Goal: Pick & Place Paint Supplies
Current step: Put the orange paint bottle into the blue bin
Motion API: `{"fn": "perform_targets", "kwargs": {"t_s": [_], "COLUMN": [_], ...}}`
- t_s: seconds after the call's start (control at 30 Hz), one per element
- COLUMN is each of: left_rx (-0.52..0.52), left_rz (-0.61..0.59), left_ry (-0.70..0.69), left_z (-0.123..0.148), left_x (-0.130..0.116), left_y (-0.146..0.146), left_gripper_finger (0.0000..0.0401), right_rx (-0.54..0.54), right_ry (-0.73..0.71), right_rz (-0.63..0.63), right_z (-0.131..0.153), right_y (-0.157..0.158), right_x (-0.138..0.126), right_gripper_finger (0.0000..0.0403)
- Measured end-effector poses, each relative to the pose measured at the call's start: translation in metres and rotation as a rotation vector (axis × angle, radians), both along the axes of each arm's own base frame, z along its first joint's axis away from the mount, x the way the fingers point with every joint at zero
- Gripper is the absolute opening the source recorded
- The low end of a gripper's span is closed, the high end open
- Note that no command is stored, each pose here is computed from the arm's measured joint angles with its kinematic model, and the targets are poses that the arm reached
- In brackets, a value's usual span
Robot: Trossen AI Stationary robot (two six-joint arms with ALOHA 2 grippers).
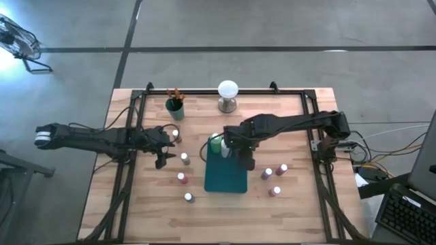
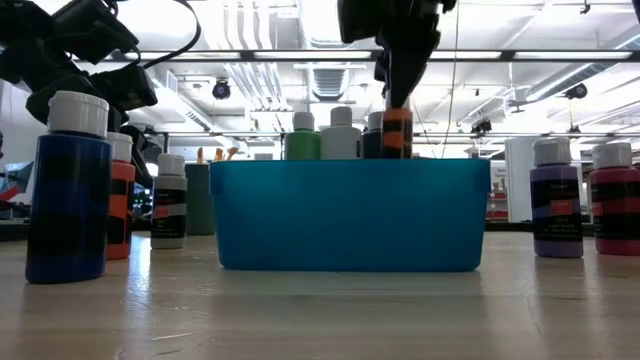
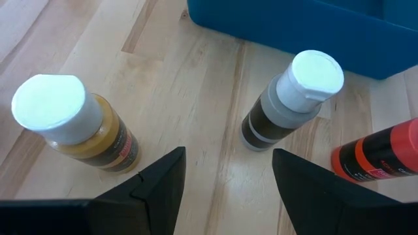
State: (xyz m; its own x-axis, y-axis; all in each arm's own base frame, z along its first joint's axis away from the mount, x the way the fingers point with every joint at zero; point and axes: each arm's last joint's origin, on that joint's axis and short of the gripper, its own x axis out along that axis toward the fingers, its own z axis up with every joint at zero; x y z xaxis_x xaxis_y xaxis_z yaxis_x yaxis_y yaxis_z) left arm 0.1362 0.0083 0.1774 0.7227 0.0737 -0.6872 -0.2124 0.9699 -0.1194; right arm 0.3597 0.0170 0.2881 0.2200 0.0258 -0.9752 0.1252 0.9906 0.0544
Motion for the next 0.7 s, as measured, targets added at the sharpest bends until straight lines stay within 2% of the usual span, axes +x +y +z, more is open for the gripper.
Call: {"fn": "perform_targets", "kwargs": {"t_s": [0.3,0.43,0.7], "left_rx": [0.0,0.0,0.0], "left_rz": [0.0,0.0,-0.001], "left_ry": [0.0,0.0,0.0], "left_z": [0.0,0.0,0.0], "left_x": [0.0,0.0,0.0], "left_y": [0.0,0.0,0.0], "left_gripper_finger": [0.0234,0.0234,0.0234], "right_rx": [-0.026,-0.026,-0.021], "right_ry": [-0.007,-0.002,0.027], "right_rz": [0.03,0.026,0.016], "right_z": [-0.013,-0.016,-0.037], "right_y": [0.0,-0.001,-0.005], "right_x": [0.011,0.011,0.008], "right_gripper_finger": [0.0114,0.0122,0.0113]}}
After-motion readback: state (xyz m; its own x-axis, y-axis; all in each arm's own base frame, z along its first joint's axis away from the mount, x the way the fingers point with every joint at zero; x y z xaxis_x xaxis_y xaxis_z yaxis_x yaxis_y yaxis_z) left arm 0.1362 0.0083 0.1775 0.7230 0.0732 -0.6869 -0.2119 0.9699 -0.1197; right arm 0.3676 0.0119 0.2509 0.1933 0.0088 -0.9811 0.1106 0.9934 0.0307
